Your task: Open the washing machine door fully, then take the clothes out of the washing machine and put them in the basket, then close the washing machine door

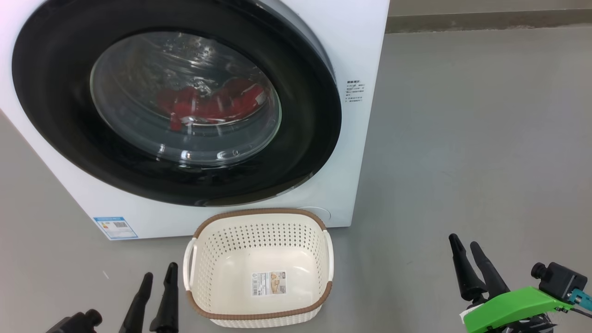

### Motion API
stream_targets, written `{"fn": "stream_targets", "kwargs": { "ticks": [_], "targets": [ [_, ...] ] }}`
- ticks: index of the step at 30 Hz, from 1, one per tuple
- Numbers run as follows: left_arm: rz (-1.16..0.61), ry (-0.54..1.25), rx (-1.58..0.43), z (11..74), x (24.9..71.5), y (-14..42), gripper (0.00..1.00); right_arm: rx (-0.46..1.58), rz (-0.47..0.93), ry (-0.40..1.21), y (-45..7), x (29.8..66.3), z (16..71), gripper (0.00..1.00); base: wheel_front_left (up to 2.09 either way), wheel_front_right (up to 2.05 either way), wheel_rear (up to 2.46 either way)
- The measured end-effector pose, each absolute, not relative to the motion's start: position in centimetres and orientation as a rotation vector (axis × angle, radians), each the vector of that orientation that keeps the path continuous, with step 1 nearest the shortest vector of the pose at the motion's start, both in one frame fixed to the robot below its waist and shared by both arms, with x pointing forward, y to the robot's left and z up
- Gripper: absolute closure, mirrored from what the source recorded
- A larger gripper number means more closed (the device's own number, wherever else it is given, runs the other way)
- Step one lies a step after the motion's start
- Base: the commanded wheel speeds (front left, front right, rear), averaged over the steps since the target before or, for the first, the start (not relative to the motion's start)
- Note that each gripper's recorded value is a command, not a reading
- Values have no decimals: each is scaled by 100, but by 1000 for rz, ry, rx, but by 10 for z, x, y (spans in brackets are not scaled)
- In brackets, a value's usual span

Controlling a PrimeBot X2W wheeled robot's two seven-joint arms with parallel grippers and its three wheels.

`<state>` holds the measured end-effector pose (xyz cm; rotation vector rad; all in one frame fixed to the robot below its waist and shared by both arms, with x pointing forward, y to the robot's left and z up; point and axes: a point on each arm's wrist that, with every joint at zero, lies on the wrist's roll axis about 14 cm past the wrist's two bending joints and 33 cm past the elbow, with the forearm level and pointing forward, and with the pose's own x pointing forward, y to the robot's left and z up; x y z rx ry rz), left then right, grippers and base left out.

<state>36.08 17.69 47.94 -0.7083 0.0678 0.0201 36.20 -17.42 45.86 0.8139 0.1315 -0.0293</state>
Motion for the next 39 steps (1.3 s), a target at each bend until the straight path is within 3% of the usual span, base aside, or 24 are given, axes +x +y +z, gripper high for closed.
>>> {"fn": "stream_targets", "kwargs": {
  "ticks": [39],
  "targets": [
    [-75,-24,-226,497,360,162,0,436,15,63,-175,352,465,0,0,0,0]
  ]
}}
